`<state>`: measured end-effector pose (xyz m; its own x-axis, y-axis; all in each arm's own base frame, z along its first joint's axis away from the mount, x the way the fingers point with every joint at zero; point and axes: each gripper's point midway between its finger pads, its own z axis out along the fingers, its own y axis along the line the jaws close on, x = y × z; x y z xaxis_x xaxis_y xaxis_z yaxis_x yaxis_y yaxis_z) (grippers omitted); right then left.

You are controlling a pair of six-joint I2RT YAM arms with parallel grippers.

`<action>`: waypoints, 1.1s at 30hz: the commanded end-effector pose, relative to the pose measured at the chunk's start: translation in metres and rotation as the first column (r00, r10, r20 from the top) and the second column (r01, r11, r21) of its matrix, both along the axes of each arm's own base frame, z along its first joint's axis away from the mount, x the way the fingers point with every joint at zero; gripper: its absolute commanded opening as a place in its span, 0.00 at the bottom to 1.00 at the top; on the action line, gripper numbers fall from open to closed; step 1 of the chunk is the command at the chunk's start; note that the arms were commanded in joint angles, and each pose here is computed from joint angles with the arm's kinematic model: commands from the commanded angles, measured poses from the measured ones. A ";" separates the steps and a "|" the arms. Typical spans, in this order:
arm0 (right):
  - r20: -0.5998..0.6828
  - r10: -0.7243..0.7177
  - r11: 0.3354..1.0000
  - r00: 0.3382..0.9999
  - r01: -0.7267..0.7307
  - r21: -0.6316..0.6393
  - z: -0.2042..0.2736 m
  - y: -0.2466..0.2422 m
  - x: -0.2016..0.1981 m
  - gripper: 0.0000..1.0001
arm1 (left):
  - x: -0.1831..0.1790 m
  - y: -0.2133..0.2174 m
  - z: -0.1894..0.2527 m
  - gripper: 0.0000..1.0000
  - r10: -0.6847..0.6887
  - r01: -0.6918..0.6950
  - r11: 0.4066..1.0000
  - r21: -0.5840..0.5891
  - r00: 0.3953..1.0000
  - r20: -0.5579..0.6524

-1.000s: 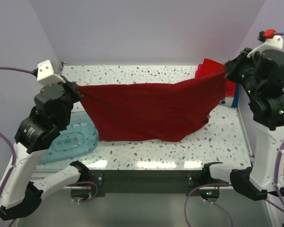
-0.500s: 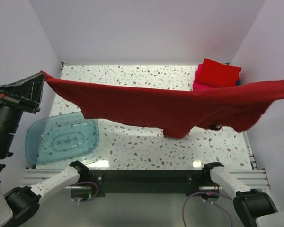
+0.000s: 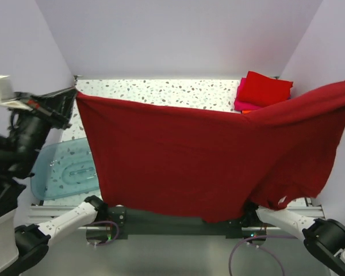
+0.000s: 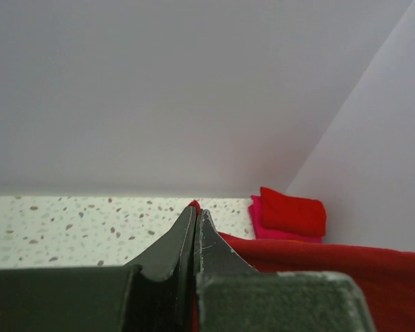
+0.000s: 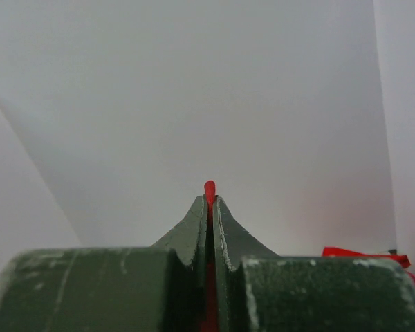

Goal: Fold and stack the t-shirts
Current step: Flatten the tshirt out

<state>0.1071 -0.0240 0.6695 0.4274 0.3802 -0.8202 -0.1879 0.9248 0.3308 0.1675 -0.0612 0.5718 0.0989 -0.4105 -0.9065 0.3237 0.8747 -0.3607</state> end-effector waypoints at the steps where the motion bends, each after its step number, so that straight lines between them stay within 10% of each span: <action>1: -0.118 -0.123 0.990 0.985 0.113 -0.084 -0.020 0.018 0.062 0.00 | 0.059 -0.013 -0.040 0.00 0.131 -0.119 0.986 0.115 0.986 -0.103; 8: -0.281 -0.223 0.955 0.933 0.151 -0.257 -0.077 0.062 0.145 0.00 | 0.125 -0.031 -0.097 0.00 0.273 -0.216 0.938 0.270 0.942 -0.196; 16: -0.329 -0.223 0.947 0.918 0.124 -0.296 -0.086 0.090 0.190 0.00 | 0.138 -0.029 -0.067 0.00 0.315 -0.267 0.925 0.272 0.937 -0.151; 33: -0.044 -0.158 0.984 0.986 0.154 -0.087 0.012 0.004 0.047 0.00 | -0.011 0.024 0.057 0.00 0.089 -0.087 0.996 -0.021 0.985 0.150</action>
<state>0.1815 -0.0022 0.6639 0.3607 0.2286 -0.9042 -0.0109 0.9705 0.2410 0.1844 -0.0427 0.6042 0.2234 -0.3510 -0.9093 0.2163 0.9275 -0.3049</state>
